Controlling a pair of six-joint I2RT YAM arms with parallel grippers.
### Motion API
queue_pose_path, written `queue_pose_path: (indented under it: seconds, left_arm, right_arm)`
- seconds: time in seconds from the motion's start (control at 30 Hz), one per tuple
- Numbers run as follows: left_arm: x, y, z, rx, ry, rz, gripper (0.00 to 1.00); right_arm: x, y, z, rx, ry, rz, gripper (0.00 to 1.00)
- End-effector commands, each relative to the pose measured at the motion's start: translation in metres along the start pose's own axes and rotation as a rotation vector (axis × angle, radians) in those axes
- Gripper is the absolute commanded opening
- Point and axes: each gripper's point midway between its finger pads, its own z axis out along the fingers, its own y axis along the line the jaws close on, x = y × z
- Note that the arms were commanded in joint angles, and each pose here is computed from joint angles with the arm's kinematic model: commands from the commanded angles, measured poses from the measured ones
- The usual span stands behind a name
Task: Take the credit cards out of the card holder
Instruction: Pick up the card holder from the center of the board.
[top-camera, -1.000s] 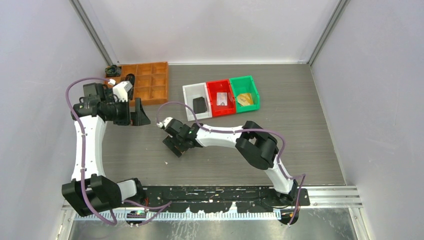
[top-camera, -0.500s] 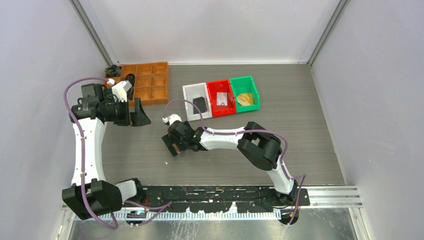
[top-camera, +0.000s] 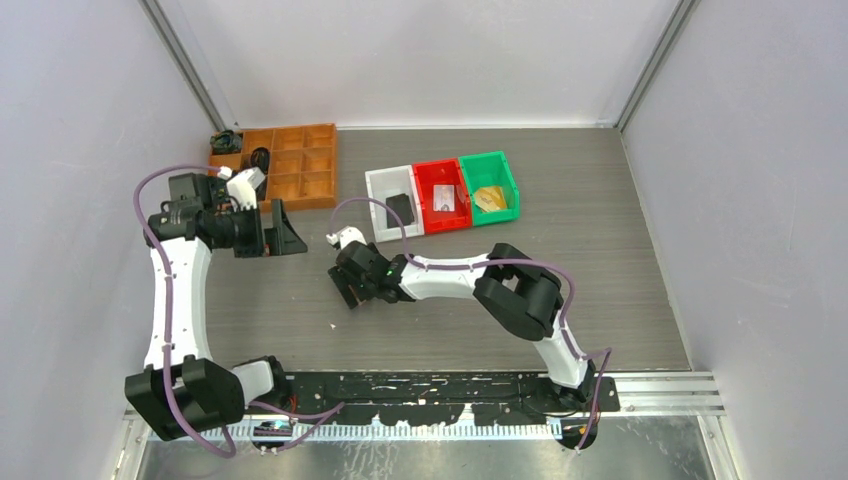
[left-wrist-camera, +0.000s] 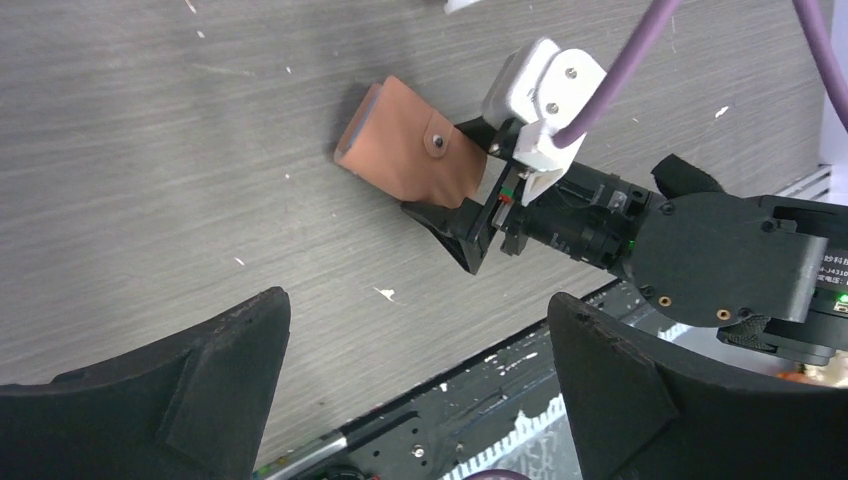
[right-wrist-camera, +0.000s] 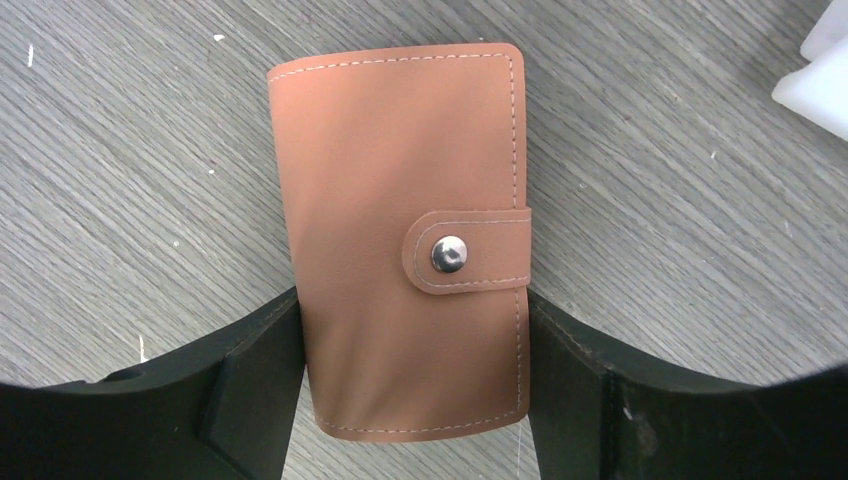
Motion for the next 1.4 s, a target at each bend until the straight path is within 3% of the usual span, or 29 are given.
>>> queue_pose_path:
  seconds: [0.0,0.37,0.57,0.83,1.23,1.37]
  left_arm:
    - [0.003,-0.005,0.005,0.036,-0.021,-0.093,1.0]
    - [0.007,-0.019,0.023,0.143,-0.063,-0.315,1.0]
    - [0.009,-0.033,0.016,0.188,-0.104,-0.321,0.97]
    - [0.008,-0.05,0.009,0.272,-0.127,-0.325,0.93]
    - [0.006,-0.049,0.015,0.297,-0.11,-0.357,0.72]
    - [0.006,-0.05,0.015,0.305,-0.108,-0.363,0.5]
  right_arm:
    - [-0.045,0.004,-0.028,-0.027,-0.159,0.082,0.74]
    - [-0.123,0.014,-0.094,-0.131,-0.443,0.25,0.73]
    - [-0.16,0.031,-0.132,-0.242,-0.542,0.301,0.73]
    - [-0.176,0.056,-0.158,-0.359,-0.587,0.307,0.73]
    - [-0.185,0.073,-0.168,-0.41,-0.614,0.292,0.72]
    - [-0.189,0.074,-0.171,-0.412,-0.627,0.294,0.73]
